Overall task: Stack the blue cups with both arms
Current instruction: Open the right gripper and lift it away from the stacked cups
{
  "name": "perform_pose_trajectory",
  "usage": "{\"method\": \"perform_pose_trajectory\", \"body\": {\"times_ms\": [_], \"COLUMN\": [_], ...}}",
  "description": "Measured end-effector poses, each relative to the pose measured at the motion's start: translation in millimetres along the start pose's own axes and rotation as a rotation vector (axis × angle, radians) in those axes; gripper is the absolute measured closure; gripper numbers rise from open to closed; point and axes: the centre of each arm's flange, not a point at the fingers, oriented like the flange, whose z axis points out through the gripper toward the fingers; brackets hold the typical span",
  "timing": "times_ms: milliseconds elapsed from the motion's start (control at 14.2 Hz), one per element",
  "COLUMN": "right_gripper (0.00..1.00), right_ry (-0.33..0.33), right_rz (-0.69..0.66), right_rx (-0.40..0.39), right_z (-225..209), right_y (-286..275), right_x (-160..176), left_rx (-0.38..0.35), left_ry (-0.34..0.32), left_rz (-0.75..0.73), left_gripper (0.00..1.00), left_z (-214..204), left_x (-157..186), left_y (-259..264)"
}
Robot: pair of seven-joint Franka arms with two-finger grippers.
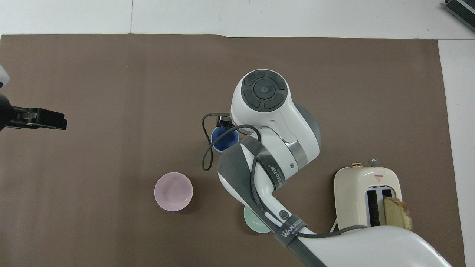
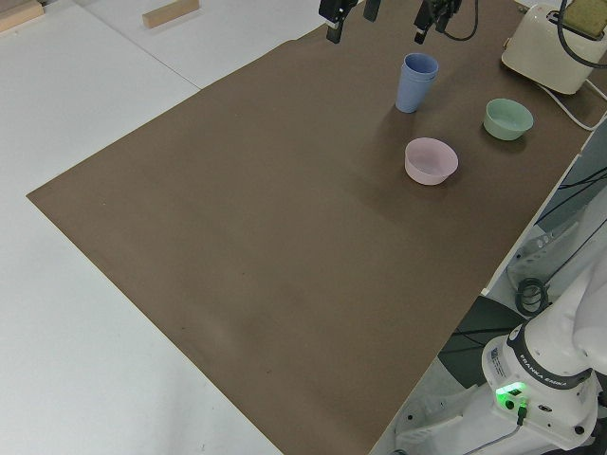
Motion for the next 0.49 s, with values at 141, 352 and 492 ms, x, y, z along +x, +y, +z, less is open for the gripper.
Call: {"method": "perform_pose_trajectory", "body": {"times_ms": [141,352,492], "right_gripper": [0.0,0.0,0.0], "right_ry": [-0.008,-0.016,-0.01], "right_rz": [-0.026,-0.054,-0.083], "right_rx": [-0.022,-0.045,-0.053], "right_z": [-23.8,-71.6,-98.7], "right_y": [25.6,75.4,109.8], "right_x": [6.9,21.5,31.0], "left_rx": [0.0,0.0,0.0], "left_ry": [0.0,0.0,0.0], "left_rz": [0.0,0.0,0.0], "left_gripper": [0.0,0.0,0.0], "left_z": [0.0,0.0,0.0], "left_x": [0.0,0.0,0.0], "left_y": [0.0,0.0,0.0]}}
